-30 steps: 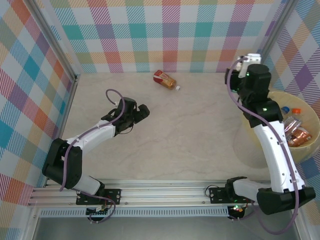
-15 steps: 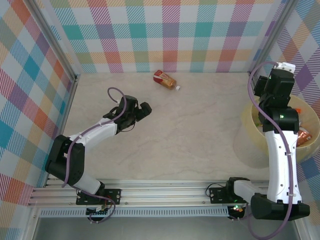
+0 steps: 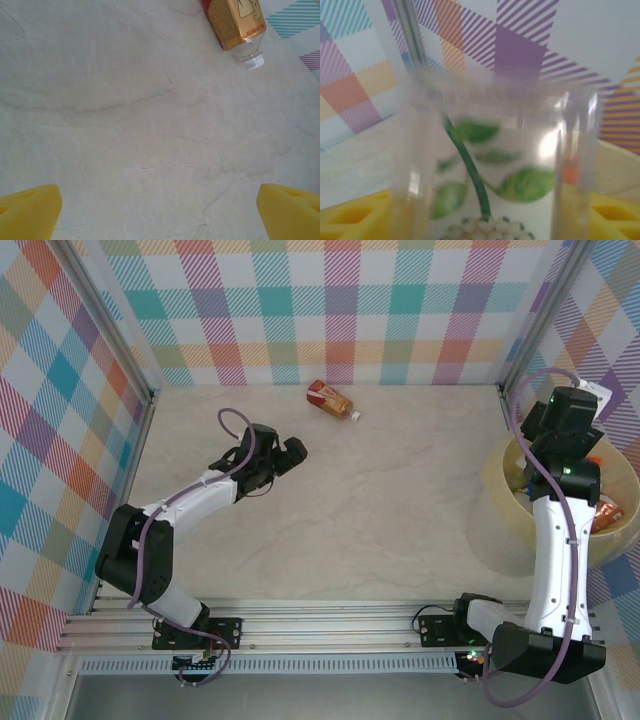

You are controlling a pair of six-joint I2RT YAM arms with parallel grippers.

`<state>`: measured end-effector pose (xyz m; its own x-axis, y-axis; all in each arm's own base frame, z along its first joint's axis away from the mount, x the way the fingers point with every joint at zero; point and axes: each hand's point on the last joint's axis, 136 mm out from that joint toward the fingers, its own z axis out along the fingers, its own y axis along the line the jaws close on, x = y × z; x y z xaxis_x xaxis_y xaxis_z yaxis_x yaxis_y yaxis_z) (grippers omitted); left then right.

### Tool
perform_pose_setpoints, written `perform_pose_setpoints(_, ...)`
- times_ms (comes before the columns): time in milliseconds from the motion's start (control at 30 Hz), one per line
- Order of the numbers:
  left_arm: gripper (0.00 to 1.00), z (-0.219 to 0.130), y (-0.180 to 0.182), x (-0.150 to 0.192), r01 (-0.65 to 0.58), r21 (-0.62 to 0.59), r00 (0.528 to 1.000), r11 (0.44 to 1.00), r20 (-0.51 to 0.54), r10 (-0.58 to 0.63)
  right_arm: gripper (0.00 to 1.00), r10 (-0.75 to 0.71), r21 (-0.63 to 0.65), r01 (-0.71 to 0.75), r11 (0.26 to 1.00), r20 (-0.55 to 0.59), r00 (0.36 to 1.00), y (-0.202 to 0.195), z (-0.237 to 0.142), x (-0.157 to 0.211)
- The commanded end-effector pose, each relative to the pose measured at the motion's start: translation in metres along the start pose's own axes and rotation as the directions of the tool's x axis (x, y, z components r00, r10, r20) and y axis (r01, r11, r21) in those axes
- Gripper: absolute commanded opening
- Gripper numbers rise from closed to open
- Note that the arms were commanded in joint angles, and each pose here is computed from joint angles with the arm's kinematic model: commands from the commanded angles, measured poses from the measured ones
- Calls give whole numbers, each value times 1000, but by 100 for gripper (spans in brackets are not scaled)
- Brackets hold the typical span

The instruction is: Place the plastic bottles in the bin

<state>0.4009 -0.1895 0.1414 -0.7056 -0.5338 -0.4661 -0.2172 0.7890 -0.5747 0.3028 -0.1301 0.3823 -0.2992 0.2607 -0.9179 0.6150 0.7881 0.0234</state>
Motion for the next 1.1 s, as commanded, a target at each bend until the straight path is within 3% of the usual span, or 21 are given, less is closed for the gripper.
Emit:
perform_pose_setpoints(0, 100, 0, -3, -6, 11, 6, 1000, 1000, 8, -11, 83, 96, -68, -94, 993, 17, 995, 9, -6, -9)
perform_pose_setpoints(333, 100, 7, -1, -3, 15, 0, 1000, 1000, -5, -15, 93, 126, -153, -112, 982, 83, 989, 11, -32, -24)
perform_pose_setpoints(467, 100, 10, -1, -1, 16, 2, 1000, 1000, -15, -16, 95, 112, -317, -84, 945, 70, 991, 41, -36, -24)
perform_pose_setpoints(600, 100, 12, -2, 0, 18, 2, 1000, 1000, -17, -17, 100, 107, -535, -68, 842, 42, 993, 83, -44, -22)
perform_pose_setpoints(833, 100, 12, 0, 1, 17, -1, 1000, 1000, -19, -17, 100, 123, -782, -89, 616, -16, 992, 140, -66, -18)
perform_pose_setpoints(967, 100, 13, 2, 1, 21, -8, 1000, 1000, -18, -21, 100, 33, -885, -21, 465, -6, 999, 184, -88, -8)
perform_pose_setpoints(1067, 100, 12, 4, 1, 30, -16, 999, 999, -11, -30, 100, -80, -899, 78, 430, 48, 996, 219, -95, 9)
